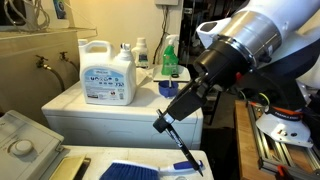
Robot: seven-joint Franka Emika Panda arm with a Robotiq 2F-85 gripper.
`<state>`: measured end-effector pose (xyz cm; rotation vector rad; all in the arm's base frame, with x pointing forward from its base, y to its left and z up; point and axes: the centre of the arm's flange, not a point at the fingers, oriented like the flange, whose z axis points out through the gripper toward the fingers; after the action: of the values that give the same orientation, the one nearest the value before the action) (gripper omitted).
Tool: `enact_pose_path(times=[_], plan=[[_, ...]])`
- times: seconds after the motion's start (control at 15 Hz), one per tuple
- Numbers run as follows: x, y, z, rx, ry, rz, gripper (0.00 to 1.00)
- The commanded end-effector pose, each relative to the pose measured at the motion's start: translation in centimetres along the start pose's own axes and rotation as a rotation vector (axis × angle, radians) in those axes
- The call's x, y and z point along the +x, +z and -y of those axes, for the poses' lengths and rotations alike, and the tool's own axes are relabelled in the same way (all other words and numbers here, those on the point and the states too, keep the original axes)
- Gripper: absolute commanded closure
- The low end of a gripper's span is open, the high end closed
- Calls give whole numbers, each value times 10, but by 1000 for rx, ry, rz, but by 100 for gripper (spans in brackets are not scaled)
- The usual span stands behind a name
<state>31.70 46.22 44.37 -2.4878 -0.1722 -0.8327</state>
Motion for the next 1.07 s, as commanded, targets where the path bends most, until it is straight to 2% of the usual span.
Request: enact_pose_path(times=[0.0,0.27,0.47,0.67,0.73,0.8,0.87,1.0], plan=[[-26,45,3,-20,-21,23,96],[-37,62,-2,-29,-20,43,96],[-31,69,-3,-39,-22,-2,96],[-20,67,-3,-41,-81,-31,96],[-15,58,0,12,-46,5,96],[-10,45,7,99,0,44,96],[-11,54,2,21,-44,5,86],[-11,49,8,83,-24,22,86]])
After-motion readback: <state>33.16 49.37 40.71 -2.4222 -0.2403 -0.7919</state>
